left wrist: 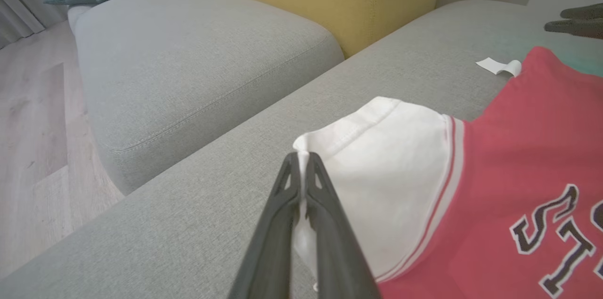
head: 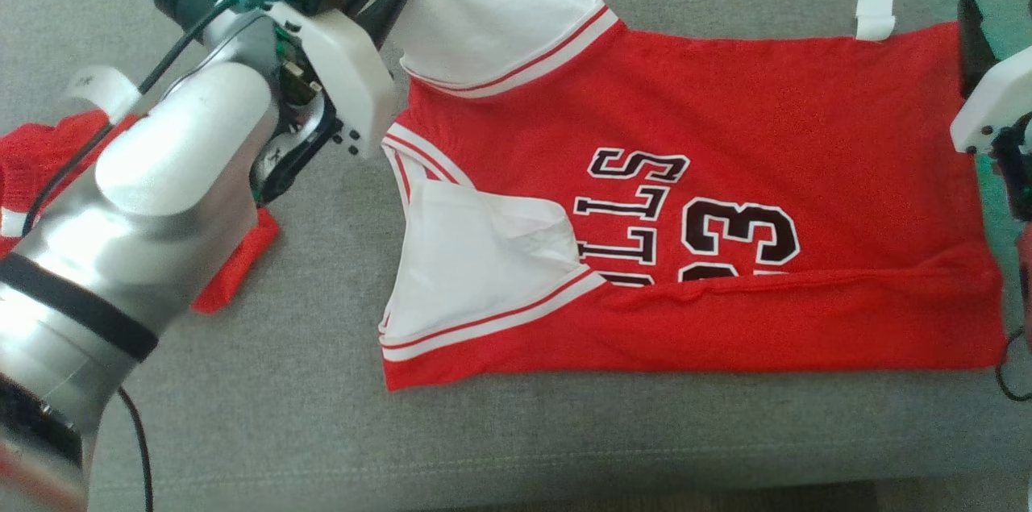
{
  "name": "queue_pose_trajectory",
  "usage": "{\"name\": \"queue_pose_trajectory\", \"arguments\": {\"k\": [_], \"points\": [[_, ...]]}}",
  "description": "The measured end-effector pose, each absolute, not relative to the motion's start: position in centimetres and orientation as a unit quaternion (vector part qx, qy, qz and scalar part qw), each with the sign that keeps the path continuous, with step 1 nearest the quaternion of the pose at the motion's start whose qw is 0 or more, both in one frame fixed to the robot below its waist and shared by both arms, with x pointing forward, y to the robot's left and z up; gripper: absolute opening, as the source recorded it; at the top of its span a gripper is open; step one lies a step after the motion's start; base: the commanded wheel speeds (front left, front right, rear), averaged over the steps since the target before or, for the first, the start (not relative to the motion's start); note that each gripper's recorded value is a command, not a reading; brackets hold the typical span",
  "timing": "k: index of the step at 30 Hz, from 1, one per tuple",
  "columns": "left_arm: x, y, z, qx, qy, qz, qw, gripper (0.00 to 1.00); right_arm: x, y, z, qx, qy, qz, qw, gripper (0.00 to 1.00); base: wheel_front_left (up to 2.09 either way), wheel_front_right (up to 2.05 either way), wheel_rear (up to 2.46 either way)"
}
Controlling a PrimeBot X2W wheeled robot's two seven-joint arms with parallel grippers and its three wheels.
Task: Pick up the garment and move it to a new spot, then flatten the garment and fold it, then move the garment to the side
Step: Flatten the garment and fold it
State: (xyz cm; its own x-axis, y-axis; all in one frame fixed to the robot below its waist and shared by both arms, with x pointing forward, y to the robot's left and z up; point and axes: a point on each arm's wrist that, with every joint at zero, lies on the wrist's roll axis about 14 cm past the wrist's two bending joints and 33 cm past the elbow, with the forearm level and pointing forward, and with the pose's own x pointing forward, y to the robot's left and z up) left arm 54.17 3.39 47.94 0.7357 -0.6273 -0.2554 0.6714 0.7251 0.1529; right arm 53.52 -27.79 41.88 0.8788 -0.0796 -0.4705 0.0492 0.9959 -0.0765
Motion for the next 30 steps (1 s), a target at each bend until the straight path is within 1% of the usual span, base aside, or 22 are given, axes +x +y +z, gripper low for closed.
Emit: {"name": "queue_pose_trajectory", "arguments": {"k": [8, 15, 16, 17, 18, 25, 30], "points": [[53.4, 2.5, 46.9, 0.115, 0.105, -0.367, 0.917, 0.0, 53.2, -27.6, 38.2, -0.039, 0.314, -0.029, 0.948, 1.0, 0.0, 0.0, 0.0], [53.6, 2.8, 45.6, 0.117, 0.116, -0.365, 0.916, 0.0, 53.6, -27.4, 36.3, -0.042, 0.342, -0.026, 0.938, 1.0, 0.0, 0.0, 0.0], [53.6, 2.8, 45.5, 0.116, 0.118, -0.365, 0.916, 0.0, 53.8, -27.4, 36.2, -0.042, 0.345, -0.025, 0.937, 0.35, 0.0, 0.0, 0.0], [53.6, 2.7, 45.3, 0.116, 0.12, -0.366, 0.915, 0.0, 54.0, -27.4, 36.2, -0.041, 0.346, -0.025, 0.937, 0.35, 0.0, 0.0, 0.0], [53.6, 2.7, 45.3, 0.115, 0.121, -0.367, 0.915, 0.0, 54.1, -27.3, 36.3, -0.04, 0.345, -0.024, 0.937, 0.0, 0.0, 0.0, 0.0], [54.1, 3.5, 44.9, 0.122, 0.124, -0.355, 0.918, 0.0, 54.3, -28.1, 36.4, -0.032, 0.332, -0.034, 0.942, 0.0, 0.0, 0.0, 0.0], [55.0, 4.0, 45.4, 0.121, 0.117, -0.341, 0.925, 0.0, 55.7, -28.5, 38.3, -0.034, 0.287, -0.038, 0.957, 0.0, 0.0, 0.0, 0.0]]}}
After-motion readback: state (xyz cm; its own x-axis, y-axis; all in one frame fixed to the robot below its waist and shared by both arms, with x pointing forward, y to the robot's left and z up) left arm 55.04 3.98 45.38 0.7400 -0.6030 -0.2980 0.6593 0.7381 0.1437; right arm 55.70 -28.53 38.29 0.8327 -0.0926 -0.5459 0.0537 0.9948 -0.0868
